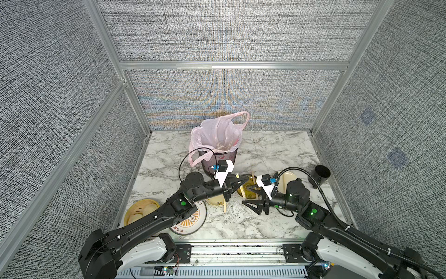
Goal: Remove the packaging of disposable chopsticks
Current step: Pick up the disposable chopsticks from the center of the board.
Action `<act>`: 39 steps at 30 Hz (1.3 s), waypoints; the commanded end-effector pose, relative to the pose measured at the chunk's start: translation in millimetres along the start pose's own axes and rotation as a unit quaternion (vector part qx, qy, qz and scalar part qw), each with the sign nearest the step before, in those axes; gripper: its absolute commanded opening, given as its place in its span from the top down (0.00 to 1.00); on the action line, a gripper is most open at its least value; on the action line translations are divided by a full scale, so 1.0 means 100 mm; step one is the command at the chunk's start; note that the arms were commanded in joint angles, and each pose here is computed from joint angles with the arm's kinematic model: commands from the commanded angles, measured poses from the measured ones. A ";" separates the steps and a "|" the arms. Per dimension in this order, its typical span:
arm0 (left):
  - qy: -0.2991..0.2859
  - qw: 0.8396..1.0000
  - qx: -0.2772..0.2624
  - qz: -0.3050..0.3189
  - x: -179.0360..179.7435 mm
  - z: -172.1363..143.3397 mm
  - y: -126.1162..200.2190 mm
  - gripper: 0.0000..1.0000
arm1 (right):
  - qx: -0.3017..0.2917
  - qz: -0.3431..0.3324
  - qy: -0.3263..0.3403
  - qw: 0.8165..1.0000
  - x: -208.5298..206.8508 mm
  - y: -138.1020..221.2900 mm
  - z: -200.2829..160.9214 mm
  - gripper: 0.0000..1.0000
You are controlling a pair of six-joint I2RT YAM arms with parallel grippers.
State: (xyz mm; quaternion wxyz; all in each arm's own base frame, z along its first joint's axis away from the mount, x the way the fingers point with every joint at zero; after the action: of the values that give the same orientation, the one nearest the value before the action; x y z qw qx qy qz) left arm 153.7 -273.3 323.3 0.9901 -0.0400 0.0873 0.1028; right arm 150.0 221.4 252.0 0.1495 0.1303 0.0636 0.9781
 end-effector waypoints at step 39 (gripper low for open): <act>-0.006 0.997 -0.015 -0.072 -0.14 0.10 -0.05 1.00 | 0.016 0.021 0.030 0.999 0.04 -0.03 -0.24 0.73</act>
State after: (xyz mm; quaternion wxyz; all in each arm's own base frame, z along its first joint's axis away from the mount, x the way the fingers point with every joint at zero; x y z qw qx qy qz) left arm 146.8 -279.7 326.6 0.9933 -0.0475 0.0912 0.0535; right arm 139.1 223.6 225.1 0.1185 0.1103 0.0875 0.9829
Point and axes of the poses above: each gripper's point midway between its finger pads, its own y axis back along the fingers, its own x axis along the line the jaws close on, z = x × y, the point moved 6 cm from there along y, back along the fingers, and after that the axes turned 1 degree about -y, right-handed, at the moved point
